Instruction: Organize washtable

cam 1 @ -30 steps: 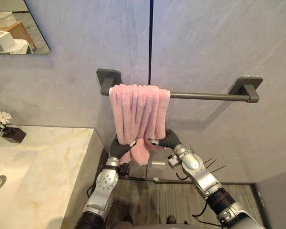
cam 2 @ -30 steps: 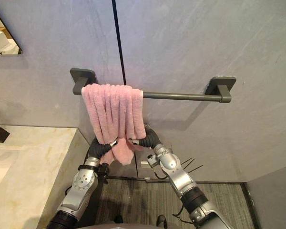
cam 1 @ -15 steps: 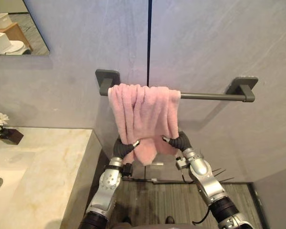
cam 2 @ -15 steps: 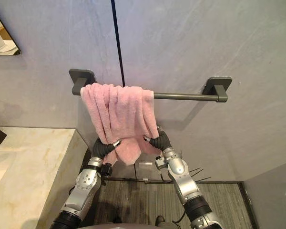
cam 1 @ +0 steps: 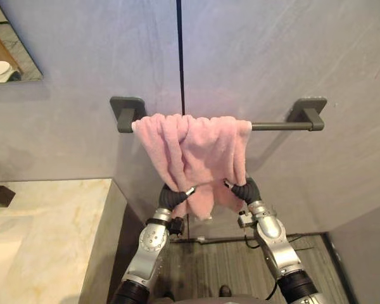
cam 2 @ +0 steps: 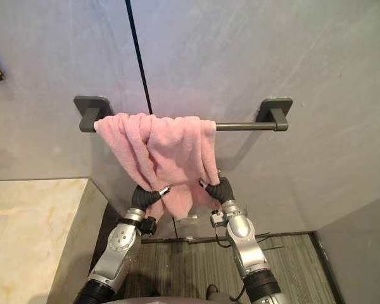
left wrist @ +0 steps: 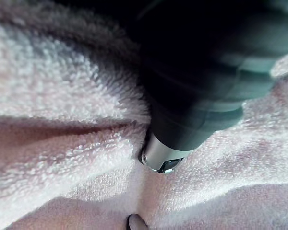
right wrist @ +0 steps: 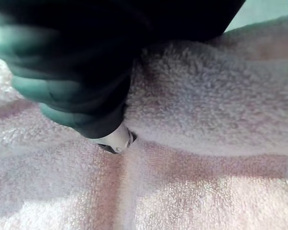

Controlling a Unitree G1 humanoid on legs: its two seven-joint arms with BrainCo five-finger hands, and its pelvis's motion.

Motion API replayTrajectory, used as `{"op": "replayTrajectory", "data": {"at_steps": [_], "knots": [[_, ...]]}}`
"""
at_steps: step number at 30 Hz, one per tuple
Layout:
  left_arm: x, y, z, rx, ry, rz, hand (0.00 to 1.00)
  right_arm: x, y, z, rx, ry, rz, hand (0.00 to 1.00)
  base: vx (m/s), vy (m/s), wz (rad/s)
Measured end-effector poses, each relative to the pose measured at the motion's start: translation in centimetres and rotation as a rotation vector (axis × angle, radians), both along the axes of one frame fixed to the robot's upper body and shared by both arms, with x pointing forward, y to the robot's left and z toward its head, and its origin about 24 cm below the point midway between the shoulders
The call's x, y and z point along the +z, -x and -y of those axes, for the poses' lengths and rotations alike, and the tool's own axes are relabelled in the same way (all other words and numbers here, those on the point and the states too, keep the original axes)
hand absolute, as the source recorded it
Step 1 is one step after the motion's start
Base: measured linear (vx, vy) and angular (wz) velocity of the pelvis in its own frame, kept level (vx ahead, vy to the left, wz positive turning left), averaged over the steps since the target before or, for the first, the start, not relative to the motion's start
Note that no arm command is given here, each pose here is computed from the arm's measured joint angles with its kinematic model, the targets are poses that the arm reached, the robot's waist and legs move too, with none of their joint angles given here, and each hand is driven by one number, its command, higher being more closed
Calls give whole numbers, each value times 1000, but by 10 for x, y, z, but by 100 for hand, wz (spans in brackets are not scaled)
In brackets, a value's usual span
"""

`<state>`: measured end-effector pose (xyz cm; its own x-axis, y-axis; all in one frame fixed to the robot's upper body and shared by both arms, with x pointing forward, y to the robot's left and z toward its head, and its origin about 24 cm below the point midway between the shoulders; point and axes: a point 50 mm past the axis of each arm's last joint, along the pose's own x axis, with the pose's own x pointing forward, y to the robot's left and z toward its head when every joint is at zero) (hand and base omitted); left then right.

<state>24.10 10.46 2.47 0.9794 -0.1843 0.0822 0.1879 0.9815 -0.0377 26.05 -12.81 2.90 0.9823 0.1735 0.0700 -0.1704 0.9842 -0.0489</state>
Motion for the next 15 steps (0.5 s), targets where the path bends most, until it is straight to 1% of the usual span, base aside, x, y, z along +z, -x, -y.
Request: {"op": "replayTrajectory", "data": {"at_steps": [6, 15], "knots": [[5, -6, 3, -26, -3, 14, 100, -1, 1, 3, -31, -24, -3, 100, 3, 7, -7], [-7, -4, 0, -15, 0, -38, 100, -7, 1, -1, -34, -41, -30, 100, -16, -4, 0]]}}
